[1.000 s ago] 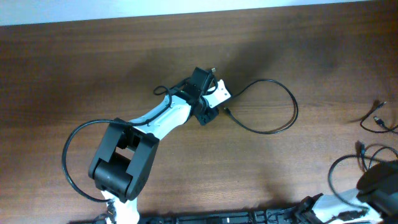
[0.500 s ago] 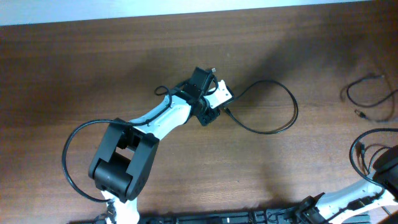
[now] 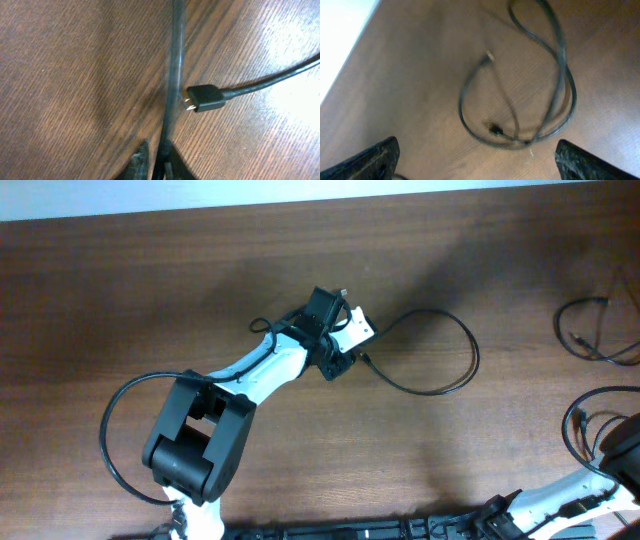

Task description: Untangle cables

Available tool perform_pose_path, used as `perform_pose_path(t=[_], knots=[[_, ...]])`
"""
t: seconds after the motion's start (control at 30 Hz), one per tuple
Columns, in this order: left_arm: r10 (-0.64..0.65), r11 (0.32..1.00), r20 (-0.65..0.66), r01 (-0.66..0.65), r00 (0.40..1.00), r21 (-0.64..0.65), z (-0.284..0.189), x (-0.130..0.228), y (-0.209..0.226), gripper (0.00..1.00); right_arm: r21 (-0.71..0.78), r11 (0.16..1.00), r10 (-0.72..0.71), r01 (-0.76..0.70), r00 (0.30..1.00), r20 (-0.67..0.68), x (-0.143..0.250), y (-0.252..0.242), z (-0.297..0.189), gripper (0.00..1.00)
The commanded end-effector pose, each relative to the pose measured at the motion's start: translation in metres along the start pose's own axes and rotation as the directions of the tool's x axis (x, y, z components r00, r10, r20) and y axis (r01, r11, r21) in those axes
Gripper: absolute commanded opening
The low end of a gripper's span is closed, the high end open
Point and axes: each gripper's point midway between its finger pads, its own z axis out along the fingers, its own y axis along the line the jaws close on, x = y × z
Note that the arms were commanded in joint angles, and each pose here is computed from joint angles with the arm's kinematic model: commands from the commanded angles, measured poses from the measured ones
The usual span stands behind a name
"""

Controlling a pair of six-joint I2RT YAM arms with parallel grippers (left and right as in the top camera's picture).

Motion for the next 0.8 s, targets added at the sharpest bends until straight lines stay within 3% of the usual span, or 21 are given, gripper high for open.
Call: perform_pose_path(t=[0.0, 0.2, 0.37, 0.47, 0.53, 0.73, 0.77], knots=[[-0.006, 0.997, 0.026, 0.004, 1.000, 0.075, 0.004, -0.005, -0.014, 0.00, 0.078, 0.997, 0.013, -0.009, 0.998, -0.055, 0.014, -0.012, -0.002, 0.99], [-0.008, 0.996, 0.024, 0.006, 1.000, 0.086, 0.004, -0.004, -0.016, 0.00, 0.079, 0.997, 0.004, 0.005, 0.994, -0.112, 0.036, -0.003, -0.030, 0.99], [0.011, 0.998, 0.093, -0.017, 0.996, 0.068, -0.021, -0.025, -0.015, 0.00, -0.111, 0.942, -0.314, 0.316, 0.949, 0.042, 0.037, 0.075, -0.092, 0.99], [0.042, 0.999, 0.181, -0.047, 0.983, 0.020, -0.057, -0.050, -0.012, 0.00, -0.135, 0.836, -0.517, 0.531, 0.846, 0.127, 0.054, 0.122, -0.123, 0.99], [0.070, 0.998, 0.251, -0.067, 0.965, -0.020, -0.089, -0.069, -0.012, 0.00, -0.190, 0.658, -0.707, 0.728, 0.685, 0.174, 0.085, 0.164, -0.141, 0.99], [0.143, 0.987, 0.404, -0.102, 0.904, -0.120, -0.176, -0.101, -0.020, 0.00, -0.310, 0.302, -0.887, 0.902, 0.385, 0.255, 0.153, 0.229, -0.156, 0.98], [0.152, 0.986, 0.421, -0.106, 0.894, -0.132, -0.188, -0.104, -0.022, 0.00, -0.358, 0.213, -0.901, 0.909, 0.324, 0.287, 0.170, 0.239, -0.159, 0.99]])
